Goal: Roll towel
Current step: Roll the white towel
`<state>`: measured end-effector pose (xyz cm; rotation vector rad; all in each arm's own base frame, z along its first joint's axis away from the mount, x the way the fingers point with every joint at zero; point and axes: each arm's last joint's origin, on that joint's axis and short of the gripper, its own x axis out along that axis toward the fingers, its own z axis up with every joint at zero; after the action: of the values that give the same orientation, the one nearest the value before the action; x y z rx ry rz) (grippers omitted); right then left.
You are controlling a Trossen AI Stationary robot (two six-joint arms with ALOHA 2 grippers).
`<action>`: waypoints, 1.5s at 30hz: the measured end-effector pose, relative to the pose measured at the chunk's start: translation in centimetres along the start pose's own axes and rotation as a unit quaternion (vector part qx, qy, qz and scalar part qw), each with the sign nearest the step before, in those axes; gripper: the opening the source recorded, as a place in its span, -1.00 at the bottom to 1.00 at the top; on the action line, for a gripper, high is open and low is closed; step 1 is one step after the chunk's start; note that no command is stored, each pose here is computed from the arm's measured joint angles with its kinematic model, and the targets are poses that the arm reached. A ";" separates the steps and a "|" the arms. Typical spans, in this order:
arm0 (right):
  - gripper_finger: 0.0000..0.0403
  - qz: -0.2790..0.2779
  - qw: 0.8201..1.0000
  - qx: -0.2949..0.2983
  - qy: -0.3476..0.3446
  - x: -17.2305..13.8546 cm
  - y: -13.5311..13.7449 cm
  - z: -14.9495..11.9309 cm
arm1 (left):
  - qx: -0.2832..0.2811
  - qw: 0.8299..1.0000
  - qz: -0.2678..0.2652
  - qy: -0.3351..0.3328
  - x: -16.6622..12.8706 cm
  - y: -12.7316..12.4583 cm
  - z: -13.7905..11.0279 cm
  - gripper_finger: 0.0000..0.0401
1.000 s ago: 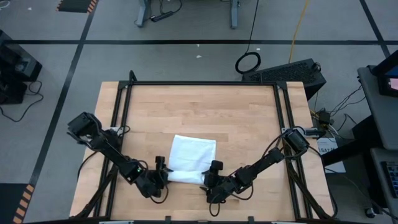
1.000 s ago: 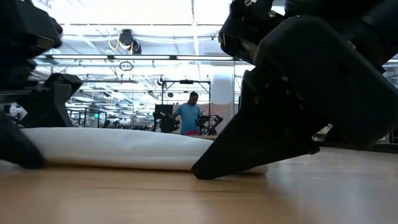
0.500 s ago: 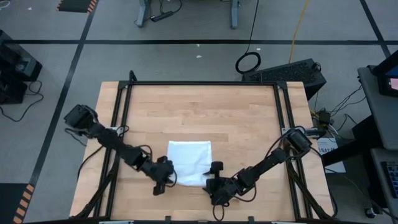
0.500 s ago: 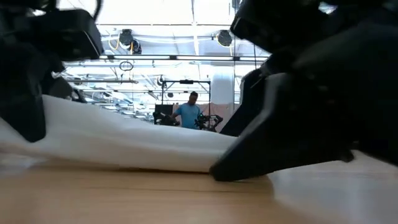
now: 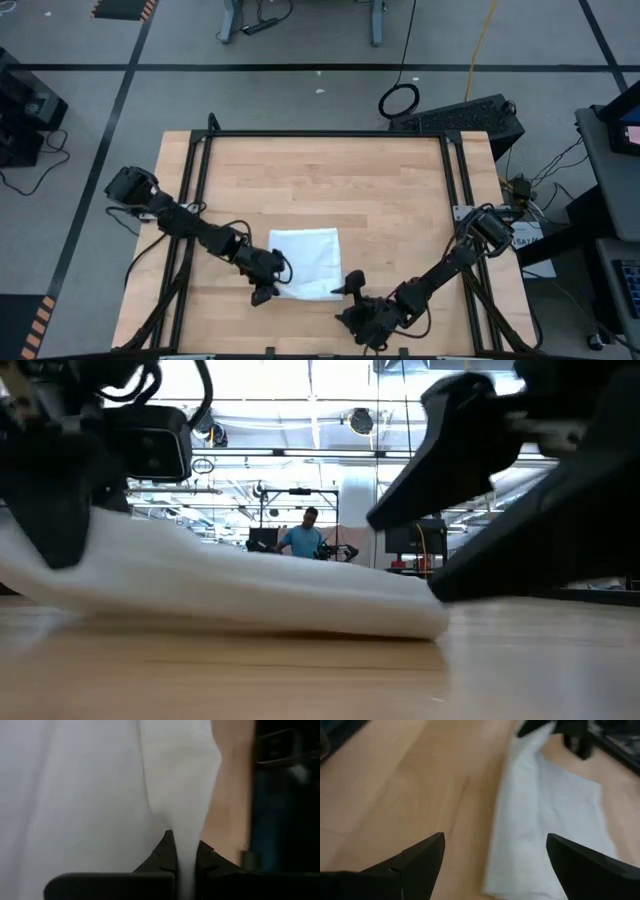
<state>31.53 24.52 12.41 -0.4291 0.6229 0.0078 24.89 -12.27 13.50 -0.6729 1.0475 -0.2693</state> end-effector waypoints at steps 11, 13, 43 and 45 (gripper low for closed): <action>0.68 -0.012 0.996 0.083 0.022 2.6 -2.1 -0.6 | -0.043 0.999 -0.010 0.025 0.2 2.1 1.2 -0.94; 0.68 -0.005 0.996 0.085 0.023 3.0 -2.6 -0.6 | -0.047 0.998 -0.006 0.029 0.5 2.3 1.1 -0.94; -0.13 0.136 0.968 0.205 0.046 6.5 -7.5 -0.7 | -0.059 0.998 0.009 -0.001 1.2 2.1 1.1 -0.93; -0.25 0.142 0.964 0.218 0.055 6.6 -7.6 -0.8 | -0.059 0.998 0.015 -0.004 1.2 2.2 1.1 -0.91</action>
<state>37.43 16.50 11.03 0.0898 0.7695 0.1189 26.19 -10.78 11.65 -0.7633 1.0698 -0.1803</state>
